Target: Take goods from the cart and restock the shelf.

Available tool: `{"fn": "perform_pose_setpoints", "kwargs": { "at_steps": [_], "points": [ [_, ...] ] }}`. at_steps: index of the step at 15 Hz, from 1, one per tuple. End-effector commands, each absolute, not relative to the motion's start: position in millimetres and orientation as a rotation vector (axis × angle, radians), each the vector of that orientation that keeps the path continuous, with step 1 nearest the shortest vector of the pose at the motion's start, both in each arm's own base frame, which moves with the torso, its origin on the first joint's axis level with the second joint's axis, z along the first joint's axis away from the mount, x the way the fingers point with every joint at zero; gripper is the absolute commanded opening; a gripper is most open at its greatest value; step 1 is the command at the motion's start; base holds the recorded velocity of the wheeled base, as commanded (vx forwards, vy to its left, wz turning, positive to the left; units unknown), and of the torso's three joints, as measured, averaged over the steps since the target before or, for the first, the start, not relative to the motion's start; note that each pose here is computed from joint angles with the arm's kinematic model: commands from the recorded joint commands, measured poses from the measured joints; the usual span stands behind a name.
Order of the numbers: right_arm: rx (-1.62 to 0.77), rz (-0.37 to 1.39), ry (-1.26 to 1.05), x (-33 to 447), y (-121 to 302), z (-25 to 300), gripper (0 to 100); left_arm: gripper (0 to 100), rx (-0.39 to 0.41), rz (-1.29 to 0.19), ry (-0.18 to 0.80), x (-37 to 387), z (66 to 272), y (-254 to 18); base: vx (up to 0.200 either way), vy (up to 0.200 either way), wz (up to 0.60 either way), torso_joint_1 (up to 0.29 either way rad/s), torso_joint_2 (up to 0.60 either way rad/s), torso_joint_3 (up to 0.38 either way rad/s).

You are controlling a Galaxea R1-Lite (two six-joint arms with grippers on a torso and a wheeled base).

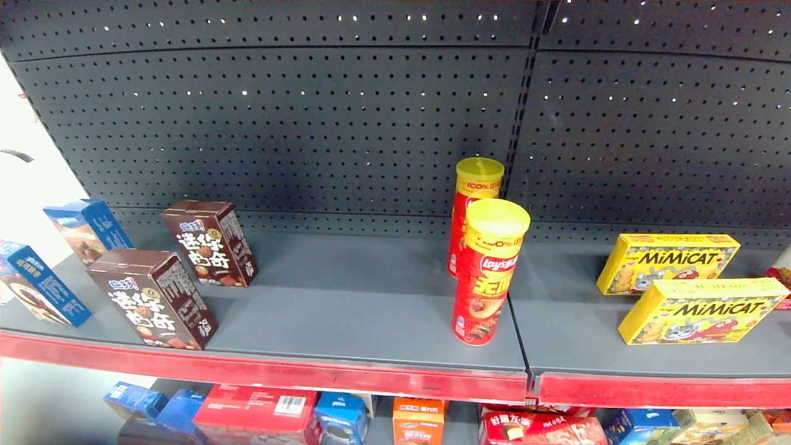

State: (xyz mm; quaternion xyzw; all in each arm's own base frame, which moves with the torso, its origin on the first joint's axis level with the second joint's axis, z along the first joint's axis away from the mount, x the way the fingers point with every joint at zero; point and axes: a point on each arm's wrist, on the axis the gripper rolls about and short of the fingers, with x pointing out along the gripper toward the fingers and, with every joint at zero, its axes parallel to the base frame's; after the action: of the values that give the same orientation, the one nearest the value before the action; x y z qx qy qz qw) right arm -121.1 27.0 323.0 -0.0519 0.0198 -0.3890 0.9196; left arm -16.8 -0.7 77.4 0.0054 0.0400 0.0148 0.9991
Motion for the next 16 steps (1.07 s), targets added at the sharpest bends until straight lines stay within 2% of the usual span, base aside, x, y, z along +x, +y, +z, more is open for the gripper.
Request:
{"fn": "perform_pose_setpoints", "kwargs": {
  "at_steps": [1, 6, 10, 12, 16],
  "points": [
    [-0.106, -0.774, 0.043, -123, 24, 320, 100, 100, 0.008, 0.008, 0.000, -23, 75, 0, 0.000, 0.000, 0.00, 0.000, 0.00, 0.000],
    [-0.041, -0.712, 0.049, -118, 17, 311, 100, 100, 0.006, 0.008, 0.000, -23, 76, 0, 0.000, 0.000, 0.00, 0.000, 0.00, 0.000],
    [0.002, -0.545, 0.079, -110, 3, 294, 100, 100, 0.006, 0.008, 0.000, -23, 76, 0, 0.000, 0.000, 0.00, 0.000, 0.00, 0.000],
    [0.002, -0.462, 0.096, -97, 2, 272, 100, 100, 0.006, 0.008, 0.002, -23, 75, 0, 0.000, 0.000, 0.00, 0.000, 0.00, 0.000],
    [-0.019, -0.323, 0.102, -83, -2, 185, 100, 100, 0.006, 0.008, 0.000, -23, 76, 0, 0.000, 0.000, 0.00, 0.000, 0.00, 0.000]
  ]
}}
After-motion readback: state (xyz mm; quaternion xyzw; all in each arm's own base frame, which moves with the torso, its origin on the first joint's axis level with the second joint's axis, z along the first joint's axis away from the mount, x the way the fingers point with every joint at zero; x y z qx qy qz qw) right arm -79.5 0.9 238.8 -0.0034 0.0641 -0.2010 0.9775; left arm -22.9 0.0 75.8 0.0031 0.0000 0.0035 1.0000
